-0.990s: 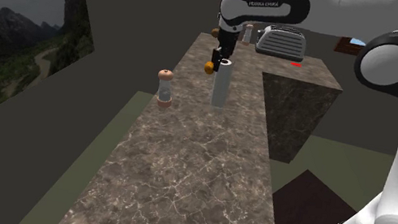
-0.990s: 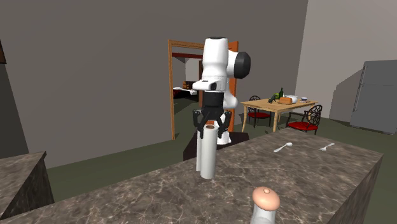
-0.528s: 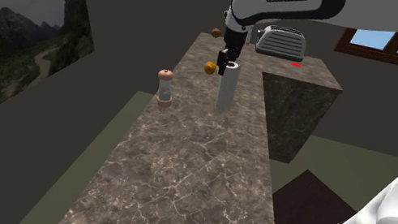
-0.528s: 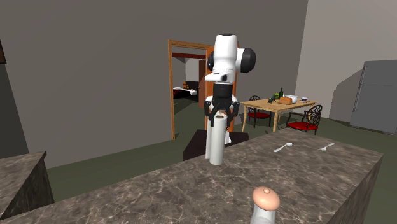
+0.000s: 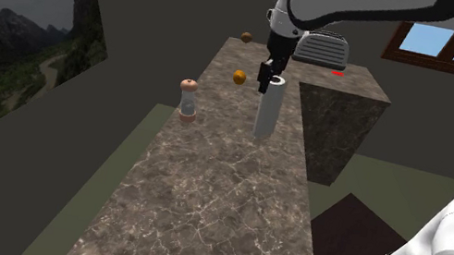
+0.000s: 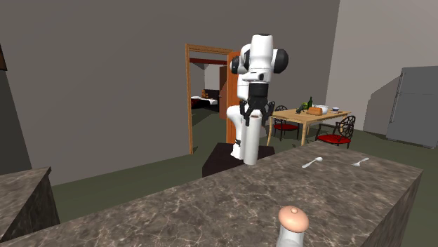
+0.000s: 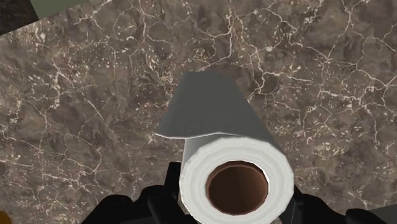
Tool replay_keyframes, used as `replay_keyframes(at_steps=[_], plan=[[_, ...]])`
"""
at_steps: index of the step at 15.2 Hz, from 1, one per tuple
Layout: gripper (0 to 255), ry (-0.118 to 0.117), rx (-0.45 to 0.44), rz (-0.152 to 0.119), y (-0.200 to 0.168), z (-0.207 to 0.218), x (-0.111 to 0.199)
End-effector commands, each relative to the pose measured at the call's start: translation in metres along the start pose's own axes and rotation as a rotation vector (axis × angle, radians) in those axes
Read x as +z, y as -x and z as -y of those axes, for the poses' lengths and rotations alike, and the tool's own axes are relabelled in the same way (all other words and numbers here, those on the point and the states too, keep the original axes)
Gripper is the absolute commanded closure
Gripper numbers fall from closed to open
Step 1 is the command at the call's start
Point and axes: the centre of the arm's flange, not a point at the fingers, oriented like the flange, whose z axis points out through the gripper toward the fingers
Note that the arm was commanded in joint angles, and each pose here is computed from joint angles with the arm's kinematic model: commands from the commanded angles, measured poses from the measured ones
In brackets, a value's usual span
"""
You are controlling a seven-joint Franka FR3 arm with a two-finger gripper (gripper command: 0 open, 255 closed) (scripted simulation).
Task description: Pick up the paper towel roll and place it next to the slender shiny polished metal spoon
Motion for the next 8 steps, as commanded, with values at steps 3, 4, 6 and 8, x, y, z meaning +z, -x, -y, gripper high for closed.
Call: replay_keyframes(at_steps=[3,4,6,8], plan=[[255,0.000,0.000,0.001,0.034,0.040,-0.017],[255,0.000,0.000,0.001,0.042,0.049,-0.022],[255,0.000,0.000,0.001,0.059,0.067,-0.031],[255,0.000,0.000,0.001,0.076,0.085,-0.040]])
